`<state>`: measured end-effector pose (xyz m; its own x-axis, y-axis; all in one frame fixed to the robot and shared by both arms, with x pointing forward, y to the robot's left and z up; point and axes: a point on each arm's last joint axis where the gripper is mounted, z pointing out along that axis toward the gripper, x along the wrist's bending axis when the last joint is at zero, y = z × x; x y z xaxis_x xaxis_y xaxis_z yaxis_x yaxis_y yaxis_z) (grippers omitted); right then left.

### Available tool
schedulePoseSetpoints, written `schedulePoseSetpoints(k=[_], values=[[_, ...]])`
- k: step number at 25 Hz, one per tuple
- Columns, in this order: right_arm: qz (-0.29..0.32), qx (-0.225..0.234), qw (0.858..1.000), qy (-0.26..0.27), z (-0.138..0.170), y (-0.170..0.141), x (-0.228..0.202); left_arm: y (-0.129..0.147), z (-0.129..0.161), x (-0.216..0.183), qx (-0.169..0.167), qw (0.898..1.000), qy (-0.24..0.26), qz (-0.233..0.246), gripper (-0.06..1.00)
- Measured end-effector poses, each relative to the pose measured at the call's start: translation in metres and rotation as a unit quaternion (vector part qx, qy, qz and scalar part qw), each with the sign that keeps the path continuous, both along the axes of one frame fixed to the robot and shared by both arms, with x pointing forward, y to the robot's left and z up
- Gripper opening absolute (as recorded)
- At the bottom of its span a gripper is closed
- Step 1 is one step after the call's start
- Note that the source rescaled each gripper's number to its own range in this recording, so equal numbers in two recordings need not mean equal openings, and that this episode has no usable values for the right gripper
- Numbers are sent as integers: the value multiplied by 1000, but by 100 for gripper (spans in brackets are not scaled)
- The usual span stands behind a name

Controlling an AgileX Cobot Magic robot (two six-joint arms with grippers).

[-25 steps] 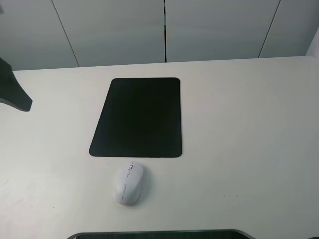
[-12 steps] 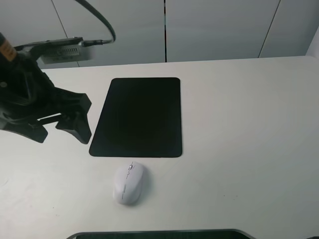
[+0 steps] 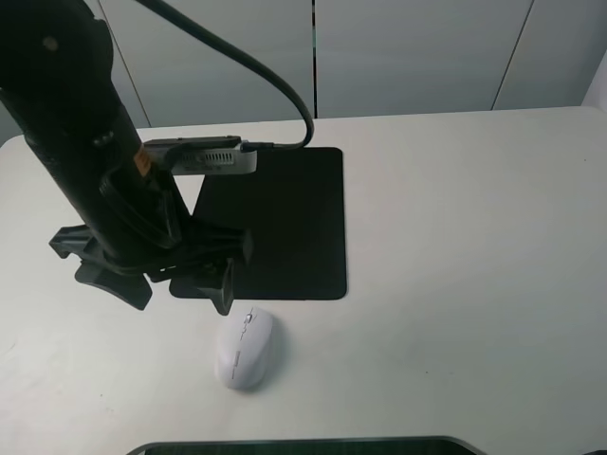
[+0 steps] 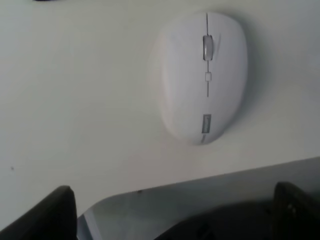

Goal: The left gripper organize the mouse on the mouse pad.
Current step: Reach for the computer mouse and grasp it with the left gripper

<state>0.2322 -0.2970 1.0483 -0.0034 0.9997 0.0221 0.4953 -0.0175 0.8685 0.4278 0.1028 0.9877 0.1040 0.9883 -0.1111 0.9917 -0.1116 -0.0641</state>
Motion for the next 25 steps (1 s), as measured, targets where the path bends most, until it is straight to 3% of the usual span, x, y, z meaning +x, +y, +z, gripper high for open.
schedulePoseSetpoints(k=[11, 19, 25], values=[[0, 0, 1000, 0, 0, 0, 0, -4, -4, 1, 12, 1000, -19, 19, 98], [0, 0, 1000, 0, 0, 0, 0, -22, -39, -2, 46, 999, 10, -2, 98], [0, 0, 1000, 0, 0, 0, 0, -33, -60, 0, 44, 999, 9, -4, 98]])
